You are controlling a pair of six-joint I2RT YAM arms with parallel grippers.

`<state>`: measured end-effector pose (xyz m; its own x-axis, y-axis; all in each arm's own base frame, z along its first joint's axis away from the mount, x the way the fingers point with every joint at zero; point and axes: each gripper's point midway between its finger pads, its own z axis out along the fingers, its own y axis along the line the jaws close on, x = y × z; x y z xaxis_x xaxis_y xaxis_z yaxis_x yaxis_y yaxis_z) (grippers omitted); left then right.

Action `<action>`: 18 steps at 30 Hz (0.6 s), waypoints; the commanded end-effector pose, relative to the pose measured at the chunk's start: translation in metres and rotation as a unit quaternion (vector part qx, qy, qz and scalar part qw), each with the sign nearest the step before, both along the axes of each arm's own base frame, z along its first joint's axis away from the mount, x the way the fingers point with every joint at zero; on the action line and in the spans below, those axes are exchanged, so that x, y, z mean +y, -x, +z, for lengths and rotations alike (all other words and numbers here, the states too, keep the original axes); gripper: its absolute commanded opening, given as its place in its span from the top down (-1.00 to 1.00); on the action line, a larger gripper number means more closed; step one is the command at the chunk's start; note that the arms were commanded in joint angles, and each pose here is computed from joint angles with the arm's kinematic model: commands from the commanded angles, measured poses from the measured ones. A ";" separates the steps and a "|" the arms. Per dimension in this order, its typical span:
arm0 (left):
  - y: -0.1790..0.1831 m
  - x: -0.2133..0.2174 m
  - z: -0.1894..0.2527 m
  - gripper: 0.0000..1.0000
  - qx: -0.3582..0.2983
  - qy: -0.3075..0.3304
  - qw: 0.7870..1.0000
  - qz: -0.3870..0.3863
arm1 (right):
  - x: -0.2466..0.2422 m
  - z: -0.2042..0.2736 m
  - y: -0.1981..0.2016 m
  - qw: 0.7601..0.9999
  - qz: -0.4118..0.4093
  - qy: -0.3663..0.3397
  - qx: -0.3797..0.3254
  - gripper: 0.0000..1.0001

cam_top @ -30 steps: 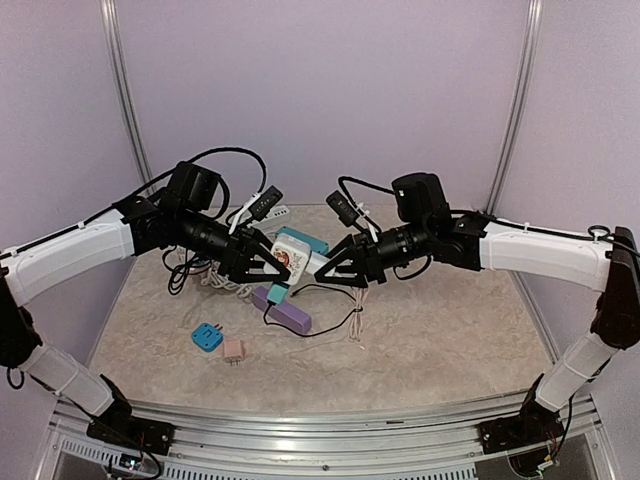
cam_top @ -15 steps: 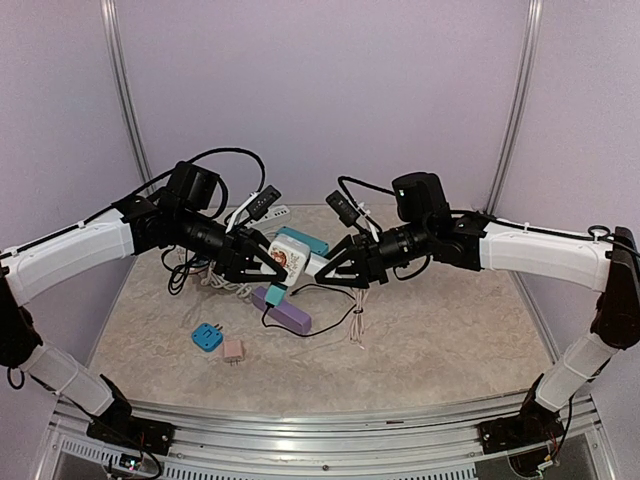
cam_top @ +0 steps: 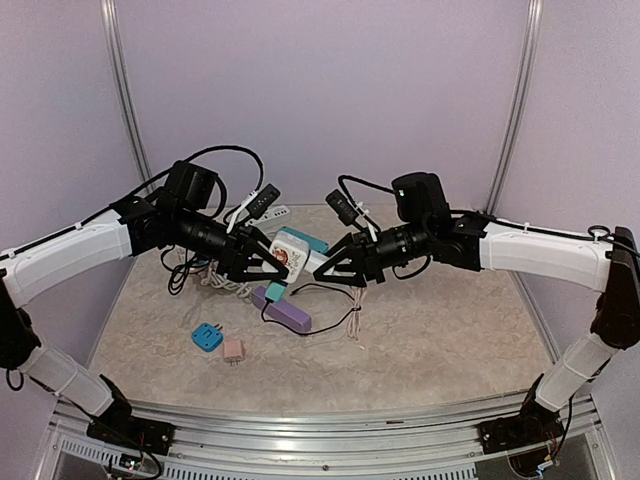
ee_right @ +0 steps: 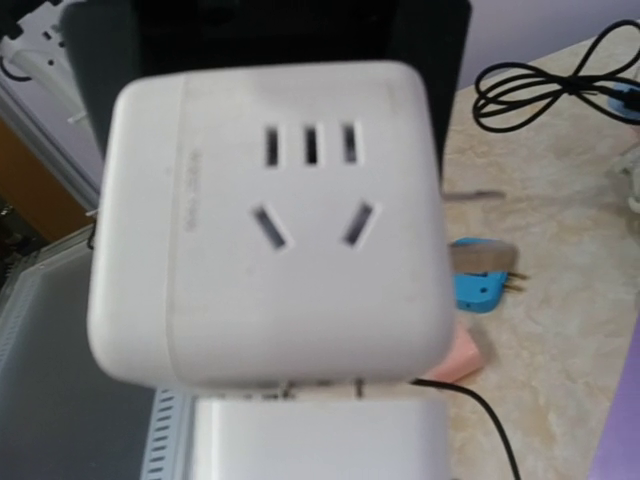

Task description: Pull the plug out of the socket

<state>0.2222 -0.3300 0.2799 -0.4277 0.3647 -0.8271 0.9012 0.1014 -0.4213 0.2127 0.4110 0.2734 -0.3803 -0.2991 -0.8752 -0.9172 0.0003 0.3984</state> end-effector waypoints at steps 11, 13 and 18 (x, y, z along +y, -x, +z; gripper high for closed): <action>-0.028 0.010 0.008 0.89 -0.052 -0.013 0.996 0.075 | 0.000 -0.002 0.004 1.000 -0.009 0.016 0.012 1.00; -0.019 0.008 0.013 0.89 -0.045 0.001 0.998 0.049 | 0.000 -0.001 0.008 1.000 0.004 0.010 0.012 1.00; -0.001 0.005 0.021 0.89 -0.031 0.028 0.999 -0.001 | -0.002 0.007 0.022 0.999 0.042 -0.008 0.011 1.00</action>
<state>0.2208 -0.3299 0.2823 -0.4095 0.3635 -0.8367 0.9102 0.1009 -0.4016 0.2127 0.4114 0.2747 -0.3754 -0.2949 -0.8787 -0.9191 -0.0037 0.3939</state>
